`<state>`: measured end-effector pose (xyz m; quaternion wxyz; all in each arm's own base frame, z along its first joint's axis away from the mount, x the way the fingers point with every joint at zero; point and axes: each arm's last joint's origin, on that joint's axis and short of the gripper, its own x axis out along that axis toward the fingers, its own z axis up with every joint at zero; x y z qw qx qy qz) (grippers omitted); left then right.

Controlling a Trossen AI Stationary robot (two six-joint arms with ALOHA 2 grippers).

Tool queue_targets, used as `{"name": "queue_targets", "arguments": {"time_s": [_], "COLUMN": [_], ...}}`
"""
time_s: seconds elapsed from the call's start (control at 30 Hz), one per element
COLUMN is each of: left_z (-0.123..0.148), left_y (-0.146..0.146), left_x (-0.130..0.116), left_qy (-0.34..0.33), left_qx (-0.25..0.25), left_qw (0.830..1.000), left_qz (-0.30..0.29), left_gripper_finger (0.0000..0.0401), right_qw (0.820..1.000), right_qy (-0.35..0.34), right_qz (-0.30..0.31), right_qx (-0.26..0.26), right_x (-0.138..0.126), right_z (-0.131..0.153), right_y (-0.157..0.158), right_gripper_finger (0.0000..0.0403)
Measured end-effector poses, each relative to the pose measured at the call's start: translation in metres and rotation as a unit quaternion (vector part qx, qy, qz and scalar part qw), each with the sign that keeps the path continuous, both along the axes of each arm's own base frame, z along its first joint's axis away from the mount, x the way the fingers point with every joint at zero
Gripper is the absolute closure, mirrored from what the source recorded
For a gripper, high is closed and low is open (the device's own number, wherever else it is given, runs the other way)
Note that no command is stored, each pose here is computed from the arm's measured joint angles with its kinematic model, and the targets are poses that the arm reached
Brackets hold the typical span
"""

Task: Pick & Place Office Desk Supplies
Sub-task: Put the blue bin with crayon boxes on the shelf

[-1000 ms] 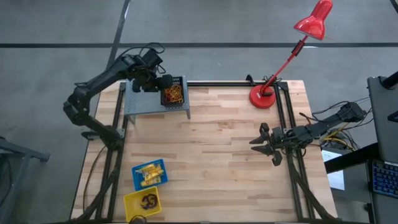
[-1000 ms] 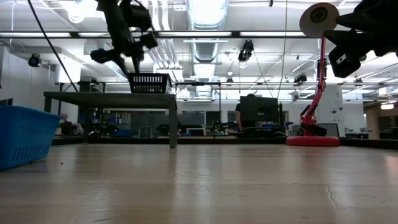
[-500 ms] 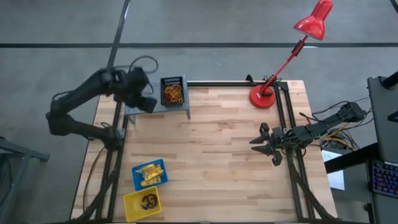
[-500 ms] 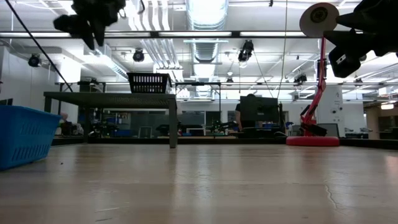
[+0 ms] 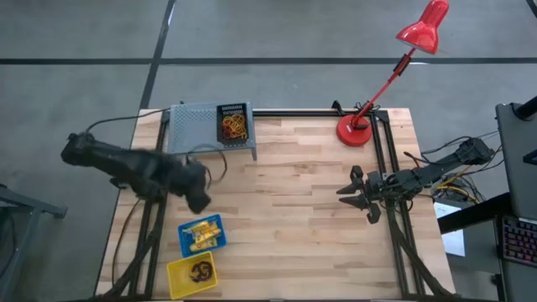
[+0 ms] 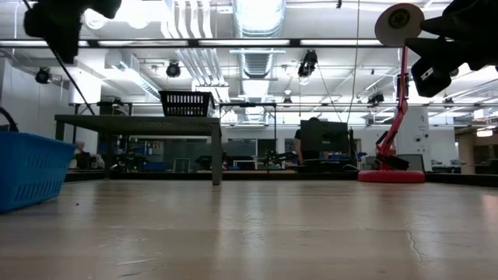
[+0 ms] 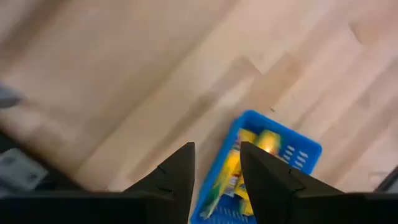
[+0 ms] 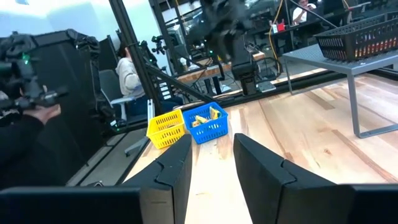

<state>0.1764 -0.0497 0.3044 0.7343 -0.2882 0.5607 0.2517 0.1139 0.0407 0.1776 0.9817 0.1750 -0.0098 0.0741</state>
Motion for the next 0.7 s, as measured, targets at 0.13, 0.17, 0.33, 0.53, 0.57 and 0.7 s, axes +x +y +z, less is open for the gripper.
{"name": "queue_targets", "arguments": {"time_s": [0.13, 0.17, 0.33, 0.53, 0.57, 0.7], "left_z": [-0.023, -0.029, -0.059, -0.089, -0.092, -0.099], "left_y": [-0.025, -0.029, -0.036, -0.035, -0.036, -0.039], "left_x": [0.002, 0.002, 0.002, 0.005, 0.005, 0.010], "left_qy": [-0.028, -0.030, -0.017, -0.008, -0.006, -0.008], "left_qx": [0.010, 0.014, 0.032, 0.031, 0.025, 0.008], "left_qw": [0.998, 0.998, 0.996, 0.996, 0.996, 0.993], "left_qz": [-0.052, -0.061, -0.076, -0.079, -0.085, -0.118], "left_gripper_finger": [0.0265, 0.0265, 0.0265, 0.0265, 0.0265, 0.0265], "right_qw": [1.000, 1.000, 1.000, 1.000, 1.000, 1.000], "right_qy": [0.000, 0.000, 0.000, 0.000, 0.000, 0.000], "right_qz": [0.000, 0.000, 0.000, 0.000, 0.000, 0.000], "right_qx": [0.000, 0.000, 0.000, 0.000, 0.000, 0.000], "right_x": [0.000, 0.000, 0.000, 0.000, 0.000, 0.000], "right_z": [0.000, 0.000, 0.000, 0.000, 0.000, 0.000], "right_y": [0.000, 0.000, 0.000, 0.000, 0.000, 0.000], "right_gripper_finger": [0.0283, 0.0282, 0.0278, 0.0279, 0.0281, 0.0286]}}
